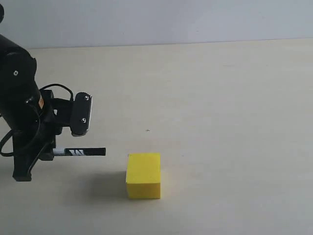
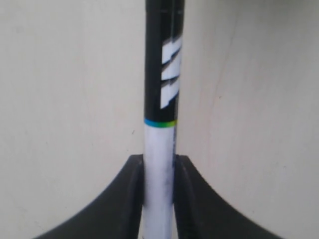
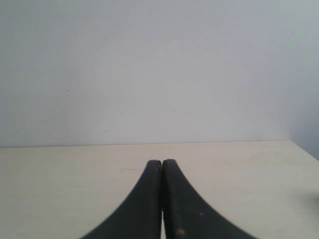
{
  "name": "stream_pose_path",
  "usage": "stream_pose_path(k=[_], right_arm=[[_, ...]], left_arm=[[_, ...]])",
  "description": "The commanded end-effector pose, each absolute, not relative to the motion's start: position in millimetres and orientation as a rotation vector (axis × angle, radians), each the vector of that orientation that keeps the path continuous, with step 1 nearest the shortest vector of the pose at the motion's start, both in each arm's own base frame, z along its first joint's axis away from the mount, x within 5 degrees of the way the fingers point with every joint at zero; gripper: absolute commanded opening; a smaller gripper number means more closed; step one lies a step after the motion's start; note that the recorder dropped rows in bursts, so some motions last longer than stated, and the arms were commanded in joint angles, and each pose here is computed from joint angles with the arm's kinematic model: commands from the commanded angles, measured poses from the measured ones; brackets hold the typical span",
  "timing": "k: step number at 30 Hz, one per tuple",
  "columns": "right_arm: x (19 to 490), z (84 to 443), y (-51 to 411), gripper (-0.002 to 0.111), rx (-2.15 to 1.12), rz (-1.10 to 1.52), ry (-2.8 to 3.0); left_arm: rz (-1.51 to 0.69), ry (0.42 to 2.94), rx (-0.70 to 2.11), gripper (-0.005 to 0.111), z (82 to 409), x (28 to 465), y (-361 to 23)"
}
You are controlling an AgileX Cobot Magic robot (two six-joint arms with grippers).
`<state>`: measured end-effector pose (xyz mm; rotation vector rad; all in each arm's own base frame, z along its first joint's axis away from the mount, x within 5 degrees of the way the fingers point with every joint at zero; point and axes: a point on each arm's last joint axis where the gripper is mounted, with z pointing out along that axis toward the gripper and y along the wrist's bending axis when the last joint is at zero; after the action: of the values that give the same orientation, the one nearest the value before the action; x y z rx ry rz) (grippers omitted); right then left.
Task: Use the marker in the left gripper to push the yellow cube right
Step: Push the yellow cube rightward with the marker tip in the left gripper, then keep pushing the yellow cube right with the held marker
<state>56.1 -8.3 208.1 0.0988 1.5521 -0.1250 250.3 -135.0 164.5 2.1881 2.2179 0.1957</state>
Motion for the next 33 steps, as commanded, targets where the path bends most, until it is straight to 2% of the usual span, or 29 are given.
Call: stream_pose_path(k=[1, 11, 17, 26, 33], right_arm=[[55.9, 207.4, -8.1, 0.000, 0.094, -0.125, 1.546], [55.9, 207.4, -8.1, 0.000, 0.094, -0.125, 1.546], [55.9, 207.4, -8.1, 0.000, 0.094, -0.125, 1.546], [55.9, 207.4, -8.1, 0.000, 0.094, -0.125, 1.546], [55.9, 207.4, -8.1, 0.000, 0.094, -0.125, 1.546]], left_arm=[[0.201, 2.199, 2.222, 0.000, 163.4, 252.2, -134.1], [-0.036, 2.136, 2.260, 0.000, 157.7, 244.8, -145.8], [-0.052, 2.169, 2.234, 0.000, 144.4, 237.6, -136.3], [-0.090, 2.175, 2.226, 0.000, 142.8, 235.3, -138.1], [-0.120, 2.114, 2.322, 0.000, 132.7, 224.3, -134.0]])
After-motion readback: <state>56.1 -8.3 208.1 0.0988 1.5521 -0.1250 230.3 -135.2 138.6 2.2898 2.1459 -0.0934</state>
